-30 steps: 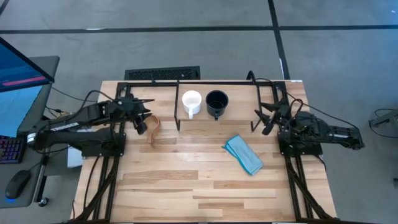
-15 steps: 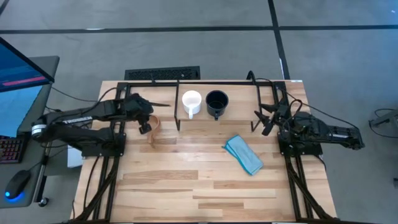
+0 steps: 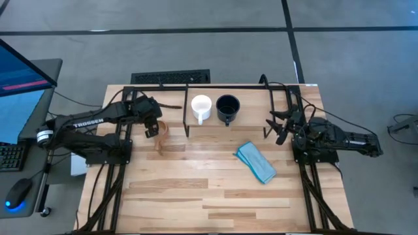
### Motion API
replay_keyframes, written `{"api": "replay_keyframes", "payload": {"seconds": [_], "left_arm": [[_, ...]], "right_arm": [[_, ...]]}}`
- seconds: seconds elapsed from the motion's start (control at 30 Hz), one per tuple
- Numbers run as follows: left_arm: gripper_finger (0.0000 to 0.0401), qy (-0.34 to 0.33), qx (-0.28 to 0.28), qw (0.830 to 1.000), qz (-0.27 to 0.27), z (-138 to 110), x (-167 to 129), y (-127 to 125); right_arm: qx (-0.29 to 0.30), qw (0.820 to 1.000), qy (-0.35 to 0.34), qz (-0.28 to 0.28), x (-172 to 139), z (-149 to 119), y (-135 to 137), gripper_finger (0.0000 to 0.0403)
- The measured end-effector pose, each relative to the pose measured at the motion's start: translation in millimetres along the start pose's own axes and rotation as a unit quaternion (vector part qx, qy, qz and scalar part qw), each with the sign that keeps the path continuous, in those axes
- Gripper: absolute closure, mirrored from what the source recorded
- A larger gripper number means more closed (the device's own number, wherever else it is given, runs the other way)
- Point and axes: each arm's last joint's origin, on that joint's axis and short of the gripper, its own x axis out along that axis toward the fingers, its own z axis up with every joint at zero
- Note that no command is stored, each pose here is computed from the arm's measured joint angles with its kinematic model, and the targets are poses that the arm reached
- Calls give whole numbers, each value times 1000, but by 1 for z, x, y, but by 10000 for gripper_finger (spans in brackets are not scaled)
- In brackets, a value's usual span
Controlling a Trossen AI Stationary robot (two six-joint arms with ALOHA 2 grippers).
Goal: Stack small to large cups/mugs on shelf
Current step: Put the brown wooden mug on the shelf
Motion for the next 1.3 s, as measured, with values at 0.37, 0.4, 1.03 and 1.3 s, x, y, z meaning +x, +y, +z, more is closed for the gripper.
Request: {"api": "replay_keyframes", "payload": {"seconds": [0.37,0.4,1.03,1.3], "left_arm": [[332,6,-14,999,-46,-3,7,13],[332,10,-15,999,-47,-3,8,13],[332,142,25,987,-64,4,62,5],[343,171,44,982,-62,5,73,2]], "right_arm": [[0,1000,1,20,0,0,1,168],[0,1000,1,20,0,0,1,168],[4,1000,4,20,0,-1,1,168],[7,1000,4,20,0,-1,1,168]]}}
